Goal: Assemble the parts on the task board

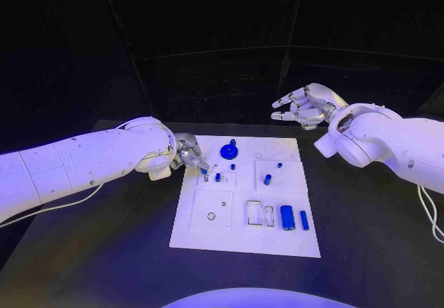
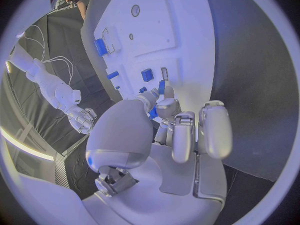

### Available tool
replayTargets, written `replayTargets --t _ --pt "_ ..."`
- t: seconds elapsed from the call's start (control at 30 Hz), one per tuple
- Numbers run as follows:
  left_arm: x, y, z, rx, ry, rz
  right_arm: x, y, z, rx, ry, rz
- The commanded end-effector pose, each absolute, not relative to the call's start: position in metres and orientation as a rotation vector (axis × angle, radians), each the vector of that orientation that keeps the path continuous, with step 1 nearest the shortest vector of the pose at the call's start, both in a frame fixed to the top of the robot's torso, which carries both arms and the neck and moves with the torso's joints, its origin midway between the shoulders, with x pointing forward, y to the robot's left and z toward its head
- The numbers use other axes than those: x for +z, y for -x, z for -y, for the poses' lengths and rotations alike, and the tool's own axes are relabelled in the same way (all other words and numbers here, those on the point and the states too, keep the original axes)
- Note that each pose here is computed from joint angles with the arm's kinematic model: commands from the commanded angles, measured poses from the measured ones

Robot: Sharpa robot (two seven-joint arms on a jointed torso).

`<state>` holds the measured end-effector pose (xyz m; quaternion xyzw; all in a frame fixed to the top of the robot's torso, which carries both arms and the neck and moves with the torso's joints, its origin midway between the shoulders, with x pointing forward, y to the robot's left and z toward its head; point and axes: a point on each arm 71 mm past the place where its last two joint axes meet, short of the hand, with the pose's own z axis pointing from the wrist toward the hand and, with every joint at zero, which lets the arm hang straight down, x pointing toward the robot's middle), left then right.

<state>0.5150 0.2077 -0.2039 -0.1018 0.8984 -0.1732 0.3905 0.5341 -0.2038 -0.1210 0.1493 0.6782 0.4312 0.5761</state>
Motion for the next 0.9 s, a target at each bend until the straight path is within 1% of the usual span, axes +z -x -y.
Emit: replayTargets --t 0.03,0.47,0.9 --pt "-0.204 -0.513 -0.208 -0.425 0.270 -2.274 -0.119 -0.534 0.204 1.015 -0.348 -1.576" --pt "-0.214 -0.508 -0.205 -0.424 0.278 -2.290 -0.119 -0.534 0.204 1.016 -0.349 -1.576" --pt "-0.217 -0.506 -0.202 -0.424 0.268 -2.305 -0.119 -0.534 0.203 1.017 -0.348 -1.578"
